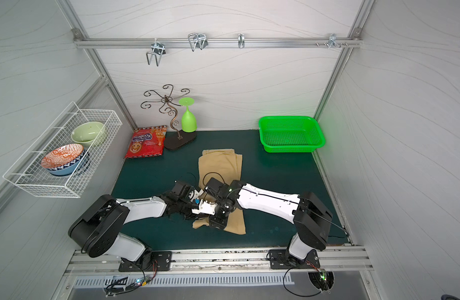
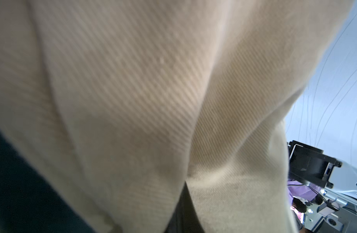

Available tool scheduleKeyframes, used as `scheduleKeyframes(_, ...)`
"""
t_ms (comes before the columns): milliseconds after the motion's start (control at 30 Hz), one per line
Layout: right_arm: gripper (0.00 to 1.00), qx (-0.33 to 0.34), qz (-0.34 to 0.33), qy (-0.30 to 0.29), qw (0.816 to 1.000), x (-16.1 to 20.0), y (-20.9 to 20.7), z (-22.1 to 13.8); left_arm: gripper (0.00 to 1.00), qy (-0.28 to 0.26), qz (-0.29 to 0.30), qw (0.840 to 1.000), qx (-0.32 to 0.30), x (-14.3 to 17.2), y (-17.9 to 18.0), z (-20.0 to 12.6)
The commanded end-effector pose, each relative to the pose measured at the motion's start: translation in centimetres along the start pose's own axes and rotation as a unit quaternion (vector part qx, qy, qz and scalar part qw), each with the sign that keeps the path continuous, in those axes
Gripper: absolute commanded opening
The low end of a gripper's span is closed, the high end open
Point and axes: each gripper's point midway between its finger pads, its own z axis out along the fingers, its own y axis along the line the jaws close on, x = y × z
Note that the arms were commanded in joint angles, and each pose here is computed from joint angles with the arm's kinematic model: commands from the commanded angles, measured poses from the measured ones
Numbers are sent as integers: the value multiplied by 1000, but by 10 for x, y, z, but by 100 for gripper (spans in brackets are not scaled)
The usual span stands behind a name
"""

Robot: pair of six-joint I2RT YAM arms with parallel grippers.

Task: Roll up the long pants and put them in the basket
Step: Roll the long pant at the center of the board.

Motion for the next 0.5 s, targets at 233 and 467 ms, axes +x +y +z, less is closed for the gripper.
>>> scheduleKeyframes(233, 1, -166, 75, 23, 983, -7, 32, -17, 0, -49, 42, 991, -113, -12, 12, -44)
scheduleKeyframes(467, 2, -173, 70, -11, 982, -5, 40, -20, 0, -102, 131, 986, 13, -27, -56, -60)
